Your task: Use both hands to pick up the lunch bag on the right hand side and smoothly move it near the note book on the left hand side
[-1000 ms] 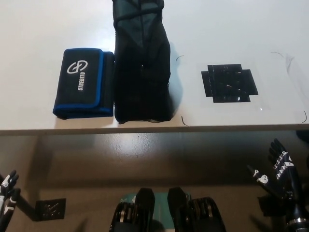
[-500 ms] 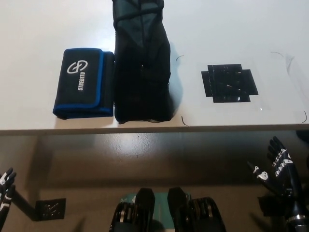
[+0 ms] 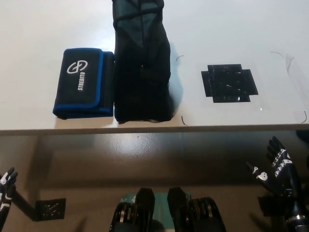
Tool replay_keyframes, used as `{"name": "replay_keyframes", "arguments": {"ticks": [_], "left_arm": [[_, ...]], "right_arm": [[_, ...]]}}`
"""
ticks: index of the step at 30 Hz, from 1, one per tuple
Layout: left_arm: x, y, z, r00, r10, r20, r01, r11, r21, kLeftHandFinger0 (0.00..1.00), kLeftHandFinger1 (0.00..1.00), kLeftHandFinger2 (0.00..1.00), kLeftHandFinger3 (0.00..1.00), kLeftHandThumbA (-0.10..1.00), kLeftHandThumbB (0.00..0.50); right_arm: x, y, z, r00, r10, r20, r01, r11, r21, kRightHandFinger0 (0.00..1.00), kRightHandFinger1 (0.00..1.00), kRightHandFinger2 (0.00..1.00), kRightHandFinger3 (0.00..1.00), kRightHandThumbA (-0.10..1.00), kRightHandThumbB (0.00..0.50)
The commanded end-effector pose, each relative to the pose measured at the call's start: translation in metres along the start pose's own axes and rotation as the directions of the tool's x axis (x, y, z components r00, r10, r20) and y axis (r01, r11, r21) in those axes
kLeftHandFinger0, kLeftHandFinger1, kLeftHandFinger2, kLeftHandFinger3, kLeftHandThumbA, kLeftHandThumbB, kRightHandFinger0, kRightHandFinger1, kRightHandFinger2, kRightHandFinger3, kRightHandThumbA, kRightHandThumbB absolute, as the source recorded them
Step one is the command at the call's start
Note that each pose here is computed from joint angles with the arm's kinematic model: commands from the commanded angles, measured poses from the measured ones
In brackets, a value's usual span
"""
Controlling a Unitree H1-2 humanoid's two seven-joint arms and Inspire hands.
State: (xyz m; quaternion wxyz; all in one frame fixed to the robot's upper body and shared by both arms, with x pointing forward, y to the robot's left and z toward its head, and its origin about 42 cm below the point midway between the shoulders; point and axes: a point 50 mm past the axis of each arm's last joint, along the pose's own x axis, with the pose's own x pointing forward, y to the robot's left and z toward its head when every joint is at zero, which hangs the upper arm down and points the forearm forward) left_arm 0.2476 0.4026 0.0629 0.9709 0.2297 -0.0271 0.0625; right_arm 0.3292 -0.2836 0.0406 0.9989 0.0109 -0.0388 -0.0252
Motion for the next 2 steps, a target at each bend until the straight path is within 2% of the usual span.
{"name": "replay_keyframes", "arguments": {"ticks": [1,2], "left_arm": [[0.0051,0.0176,0.0097,0.998,0.007,0.055,-0.01,0.998,0.059,1.0,1.0,1.0,1.0,1.0,0.206],[0.0051,0.0176,0.0097,0.998,0.007,0.055,-0.01,0.998,0.059,1.0,1.0,1.0,1.0,1.0,0.206]], "right_arm": [[0.0108,0.0007,0.0167,0.995,0.013,0.098,-0.011,1.0,-0.013,1.0,1.0,1.0,1.0,1.0,0.211],[0.0108,0.0007,0.0167,0.995,0.013,0.098,-0.011,1.0,-0.013,1.0,1.0,1.0,1.0,1.0,0.211]]}}
